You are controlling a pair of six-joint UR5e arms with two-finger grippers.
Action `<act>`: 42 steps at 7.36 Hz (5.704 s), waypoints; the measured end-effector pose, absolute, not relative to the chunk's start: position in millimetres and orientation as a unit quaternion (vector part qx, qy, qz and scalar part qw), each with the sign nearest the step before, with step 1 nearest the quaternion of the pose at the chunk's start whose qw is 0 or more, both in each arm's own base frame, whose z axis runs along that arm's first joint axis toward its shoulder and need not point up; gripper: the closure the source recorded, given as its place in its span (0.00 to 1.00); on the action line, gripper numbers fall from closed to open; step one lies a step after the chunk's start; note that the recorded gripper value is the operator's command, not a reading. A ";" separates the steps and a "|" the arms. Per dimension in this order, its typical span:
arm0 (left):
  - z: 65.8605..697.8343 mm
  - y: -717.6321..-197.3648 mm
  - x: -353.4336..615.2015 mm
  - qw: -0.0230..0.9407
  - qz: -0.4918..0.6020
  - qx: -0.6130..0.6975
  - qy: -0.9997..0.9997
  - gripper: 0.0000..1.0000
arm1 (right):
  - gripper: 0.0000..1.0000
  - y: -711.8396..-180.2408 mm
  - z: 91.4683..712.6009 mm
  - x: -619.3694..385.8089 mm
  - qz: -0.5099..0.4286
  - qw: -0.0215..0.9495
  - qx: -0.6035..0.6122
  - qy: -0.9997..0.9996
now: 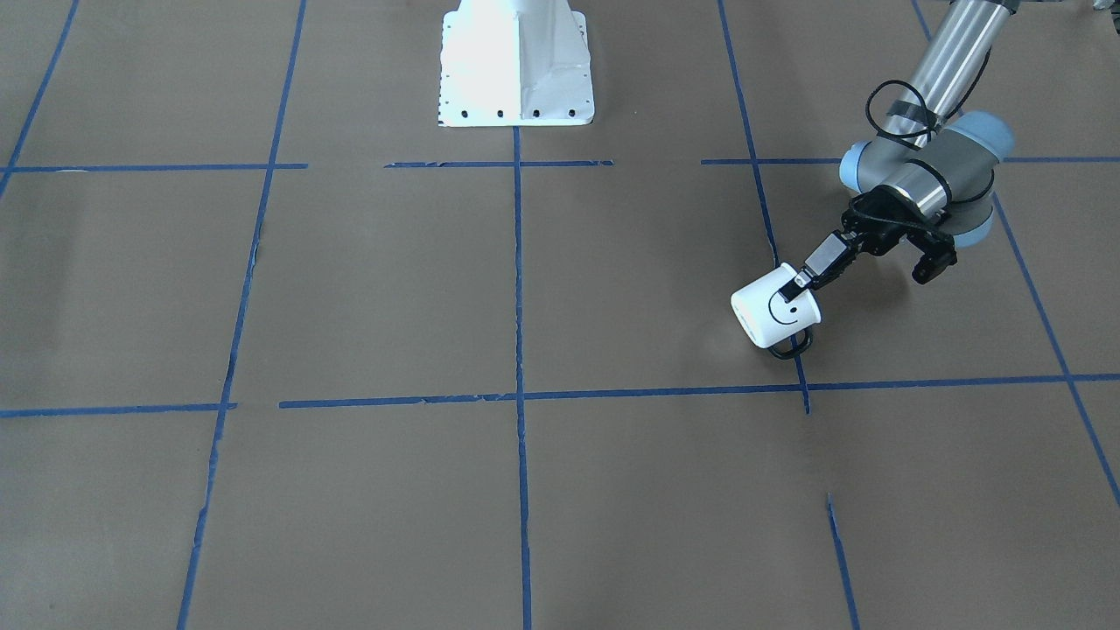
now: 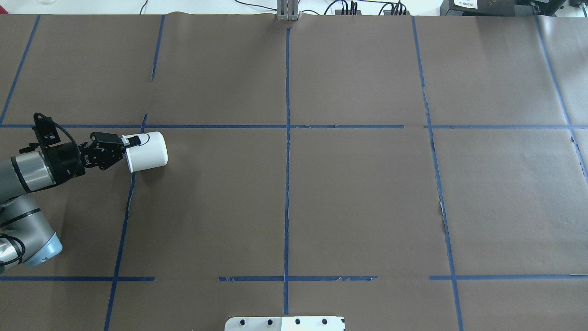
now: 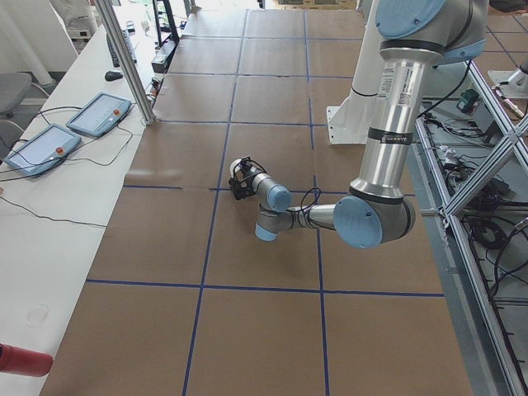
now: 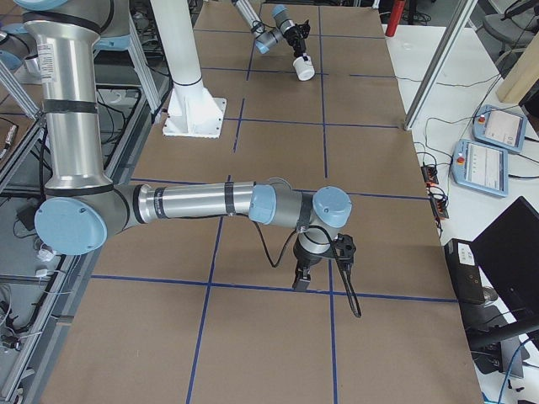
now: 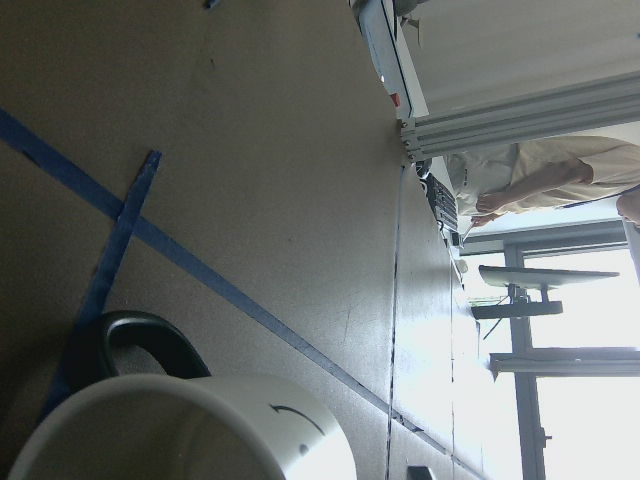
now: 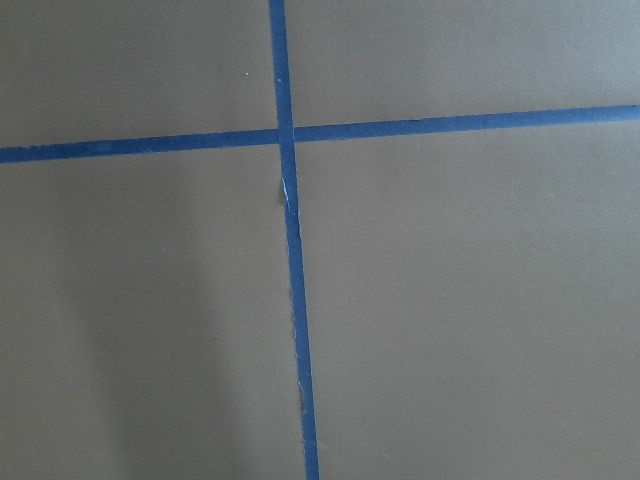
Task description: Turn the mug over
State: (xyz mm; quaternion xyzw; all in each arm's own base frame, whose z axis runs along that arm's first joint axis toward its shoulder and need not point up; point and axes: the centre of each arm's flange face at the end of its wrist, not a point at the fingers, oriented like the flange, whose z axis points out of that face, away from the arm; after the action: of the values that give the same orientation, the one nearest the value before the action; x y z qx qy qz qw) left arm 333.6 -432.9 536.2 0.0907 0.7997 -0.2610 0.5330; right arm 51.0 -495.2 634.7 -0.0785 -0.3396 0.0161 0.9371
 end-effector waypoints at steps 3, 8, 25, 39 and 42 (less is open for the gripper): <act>494.7 -455.3 335.1 0.516 -0.258 0.079 0.813 1.00 | 0.00 -495.3 634.5 51.0 0.016 0.937 -0.078 -0.340; 325.1 -506.7 361.6 0.683 -0.256 -0.007 0.684 1.00 | 0.00 -494.9 634.9 51.0 0.016 0.937 -0.079 -0.340; 109.5 -464.9 569.8 0.891 -0.167 0.012 0.421 0.00 | 0.00 -495.1 634.7 51.0 0.016 0.937 -0.078 -0.340; 623.9 -458.7 -87.4 0.915 0.106 0.096 0.377 0.00 | 0.00 -495.3 634.5 51.0 0.016 0.937 -0.078 -0.340; 629.5 -452.0 -91.3 0.917 0.043 0.070 0.391 0.00 | 0.00 -495.0 634.8 51.0 0.016 0.937 -0.079 -0.340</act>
State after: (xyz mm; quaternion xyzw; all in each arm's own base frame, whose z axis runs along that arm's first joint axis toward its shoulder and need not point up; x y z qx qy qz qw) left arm -91.3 -452.0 629.5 0.0695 0.3905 0.0430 0.9170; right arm 51.0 -495.0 634.8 -0.0786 -0.3396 0.0161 0.9371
